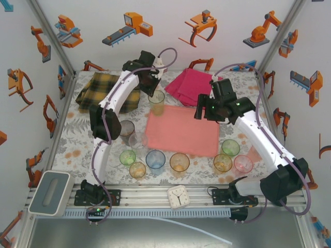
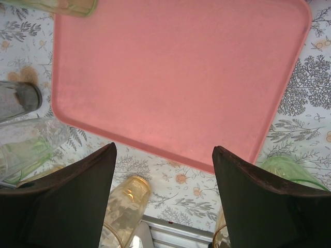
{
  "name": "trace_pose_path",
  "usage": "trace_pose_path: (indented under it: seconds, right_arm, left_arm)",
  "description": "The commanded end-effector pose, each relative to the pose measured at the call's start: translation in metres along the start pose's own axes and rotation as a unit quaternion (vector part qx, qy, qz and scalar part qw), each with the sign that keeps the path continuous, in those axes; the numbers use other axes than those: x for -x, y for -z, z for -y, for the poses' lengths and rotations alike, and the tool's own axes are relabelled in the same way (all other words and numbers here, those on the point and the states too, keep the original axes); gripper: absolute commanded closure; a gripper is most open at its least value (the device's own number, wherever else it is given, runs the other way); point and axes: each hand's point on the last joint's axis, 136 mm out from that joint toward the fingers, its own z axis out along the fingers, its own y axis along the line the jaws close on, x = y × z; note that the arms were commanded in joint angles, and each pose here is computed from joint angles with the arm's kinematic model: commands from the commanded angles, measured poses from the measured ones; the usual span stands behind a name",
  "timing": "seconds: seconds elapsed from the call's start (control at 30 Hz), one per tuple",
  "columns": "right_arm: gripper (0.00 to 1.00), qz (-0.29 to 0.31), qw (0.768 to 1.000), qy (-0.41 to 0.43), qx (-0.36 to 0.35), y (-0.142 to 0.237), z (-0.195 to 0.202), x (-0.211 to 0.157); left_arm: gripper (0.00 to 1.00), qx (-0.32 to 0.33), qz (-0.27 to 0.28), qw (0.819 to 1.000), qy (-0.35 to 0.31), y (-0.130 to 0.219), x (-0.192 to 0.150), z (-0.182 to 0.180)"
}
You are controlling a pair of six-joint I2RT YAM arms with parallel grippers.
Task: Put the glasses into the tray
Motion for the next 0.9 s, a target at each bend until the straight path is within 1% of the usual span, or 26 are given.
trace_pose_path:
  seconds: [0.0,0.1,0.2,0.23,0.3,0.4,0.47,0.6,0.7,0.77,0.87]
  right_arm:
    - [0.31,0.003,1.000,-0.010,0.001,-0.003,0.002,0.002]
    - [0.31,0.004,1.000,-0.009,0.001,-0.002,0.002,0.002]
    - [0.30,0.006,1.000,-0.010,0.001,-0.002,0.003,0.002]
    - [0.30,0.006,1.000,-0.011,0.001,-0.002,0.003,0.002]
    - [0.30,0.008,1.000,-0.011,0.002,-0.001,0.002,0.003]
    - [0.30,0.012,1.000,-0.011,0.002,0.001,0.003,0.005]
    - [0.30,0.014,1.000,-0.011,0.003,0.003,0.003,0.005]
    - [0.30,0.019,1.000,-0.012,0.004,0.004,0.003,0.007]
    - [0.30,0.022,1.000,-0.011,0.006,0.006,0.002,0.010]
    - [0.30,0.025,1.000,-0.010,0.006,0.007,0.002,0.011]
    - [0.30,0.023,1.000,-0.007,0.006,0.006,0.002,0.011]
  left_arm:
    - [0.75,-0.006,0.002,1.000,-0.010,0.000,0.002,0.004]
    - [0.63,-0.004,0.008,1.000,-0.009,0.003,0.007,0.004]
    - [0.61,0.000,0.015,1.000,-0.009,0.008,0.010,0.002]
    - [0.58,0.002,0.017,1.000,-0.010,0.010,0.012,0.002]
    - [0.56,0.007,0.021,1.000,-0.010,0.014,0.014,0.000]
    - [0.46,0.011,0.027,1.000,-0.010,0.026,0.018,0.000]
    - [0.41,0.013,0.033,0.999,-0.012,0.036,0.021,0.000]
    - [0.34,0.023,0.051,0.998,-0.016,0.068,0.027,0.000]
    - [0.30,0.042,0.069,0.996,-0.023,0.104,0.032,-0.003]
    - [0.27,0.048,0.077,0.996,-0.023,0.131,0.028,-0.006]
    - [0.26,0.036,0.079,0.996,0.002,0.170,0.009,-0.016]
